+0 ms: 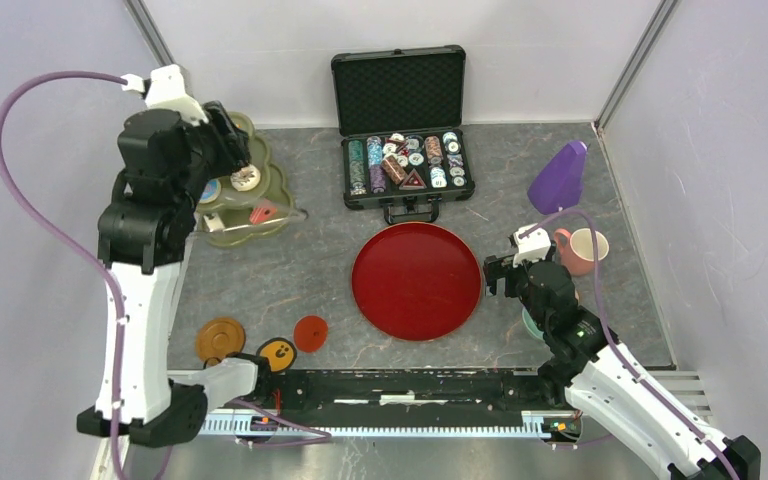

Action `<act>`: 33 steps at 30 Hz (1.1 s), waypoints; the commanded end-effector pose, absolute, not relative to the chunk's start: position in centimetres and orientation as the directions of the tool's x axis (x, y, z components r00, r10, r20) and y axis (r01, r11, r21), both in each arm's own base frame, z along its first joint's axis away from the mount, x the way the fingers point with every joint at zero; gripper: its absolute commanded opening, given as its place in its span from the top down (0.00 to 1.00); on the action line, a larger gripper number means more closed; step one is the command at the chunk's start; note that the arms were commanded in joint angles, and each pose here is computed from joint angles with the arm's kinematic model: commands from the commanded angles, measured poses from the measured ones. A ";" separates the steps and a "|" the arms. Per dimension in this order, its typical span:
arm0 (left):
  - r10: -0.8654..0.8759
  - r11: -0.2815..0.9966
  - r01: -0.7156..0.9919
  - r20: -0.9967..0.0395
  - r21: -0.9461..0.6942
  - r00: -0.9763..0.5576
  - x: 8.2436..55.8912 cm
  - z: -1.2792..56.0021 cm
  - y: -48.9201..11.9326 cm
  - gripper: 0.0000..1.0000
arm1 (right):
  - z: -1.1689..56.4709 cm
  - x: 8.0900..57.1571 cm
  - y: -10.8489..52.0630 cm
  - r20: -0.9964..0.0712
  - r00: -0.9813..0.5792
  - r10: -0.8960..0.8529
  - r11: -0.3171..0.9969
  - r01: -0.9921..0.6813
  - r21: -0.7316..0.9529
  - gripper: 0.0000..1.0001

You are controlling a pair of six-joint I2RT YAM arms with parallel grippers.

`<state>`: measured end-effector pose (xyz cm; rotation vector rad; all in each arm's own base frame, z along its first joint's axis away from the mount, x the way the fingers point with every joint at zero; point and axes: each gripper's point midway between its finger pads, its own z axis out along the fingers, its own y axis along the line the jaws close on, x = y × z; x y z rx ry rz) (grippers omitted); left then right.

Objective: Serve the afternoon tea

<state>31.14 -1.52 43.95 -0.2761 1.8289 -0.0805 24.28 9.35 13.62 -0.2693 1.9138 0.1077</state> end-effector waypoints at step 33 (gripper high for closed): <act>-0.084 0.996 -0.088 -0.373 -0.005 -0.924 26.7 6.9 -12.9 0.35 | 14.3 24.6 9.9 -0.941 -0.311 -0.133 0.965 -0.256 -0.052 0.02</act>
